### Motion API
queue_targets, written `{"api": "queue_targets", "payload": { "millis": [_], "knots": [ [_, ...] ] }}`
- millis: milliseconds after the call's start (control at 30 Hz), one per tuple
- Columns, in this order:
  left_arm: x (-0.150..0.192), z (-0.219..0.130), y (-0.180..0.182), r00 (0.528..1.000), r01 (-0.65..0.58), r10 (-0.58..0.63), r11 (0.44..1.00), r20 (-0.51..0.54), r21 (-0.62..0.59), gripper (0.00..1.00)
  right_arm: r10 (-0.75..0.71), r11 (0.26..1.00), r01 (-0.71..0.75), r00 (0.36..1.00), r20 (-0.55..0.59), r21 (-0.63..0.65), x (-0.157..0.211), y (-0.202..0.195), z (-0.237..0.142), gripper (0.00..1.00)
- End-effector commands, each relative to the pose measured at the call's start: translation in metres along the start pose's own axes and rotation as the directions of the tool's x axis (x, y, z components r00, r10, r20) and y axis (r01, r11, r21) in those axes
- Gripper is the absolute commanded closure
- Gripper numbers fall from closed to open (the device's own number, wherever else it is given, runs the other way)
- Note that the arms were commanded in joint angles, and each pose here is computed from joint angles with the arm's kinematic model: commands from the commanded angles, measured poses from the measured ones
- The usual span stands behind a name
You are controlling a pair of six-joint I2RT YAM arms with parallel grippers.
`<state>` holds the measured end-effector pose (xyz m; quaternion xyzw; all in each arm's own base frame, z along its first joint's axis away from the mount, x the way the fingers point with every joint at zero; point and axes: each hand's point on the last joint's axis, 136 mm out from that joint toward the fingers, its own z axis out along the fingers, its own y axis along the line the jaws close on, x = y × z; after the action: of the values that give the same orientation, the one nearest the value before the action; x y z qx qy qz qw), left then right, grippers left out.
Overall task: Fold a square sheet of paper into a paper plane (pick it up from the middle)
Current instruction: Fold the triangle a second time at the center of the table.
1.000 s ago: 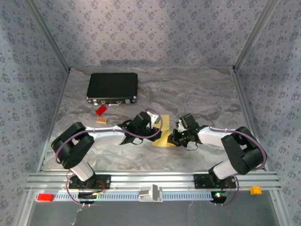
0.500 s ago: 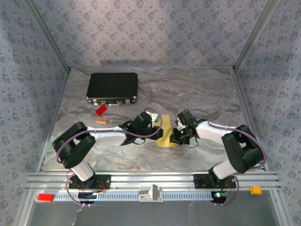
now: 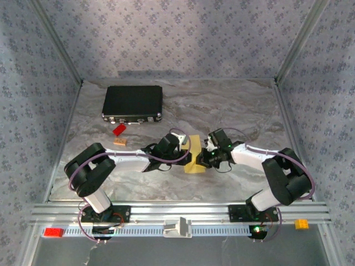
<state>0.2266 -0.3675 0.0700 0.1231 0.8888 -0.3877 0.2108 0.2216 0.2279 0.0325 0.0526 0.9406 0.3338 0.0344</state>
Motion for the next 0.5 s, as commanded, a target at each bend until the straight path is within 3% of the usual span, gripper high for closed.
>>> {"api": "queue_targets", "payload": {
  "millis": [0,300,467],
  "knots": [
    [0.002,0.003,0.0,1.0,0.003,-0.003,1.0,0.005,0.004,0.97,0.066,0.997,-0.065,0.998,-0.014,0.029,0.006,-0.012,0.008,0.92],
    [0.0,0.001,0.011,0.999,-0.043,0.042,0.998,-0.021,-0.049,0.97,0.078,0.985,-0.073,0.997,-0.028,0.155,0.019,-0.051,0.004,0.92],
    [0.002,0.006,0.018,0.997,-0.058,0.054,0.996,-0.052,-0.067,0.97,0.064,0.99,-0.062,0.998,-0.014,0.127,0.015,-0.046,0.0,0.92]
  ]
}}
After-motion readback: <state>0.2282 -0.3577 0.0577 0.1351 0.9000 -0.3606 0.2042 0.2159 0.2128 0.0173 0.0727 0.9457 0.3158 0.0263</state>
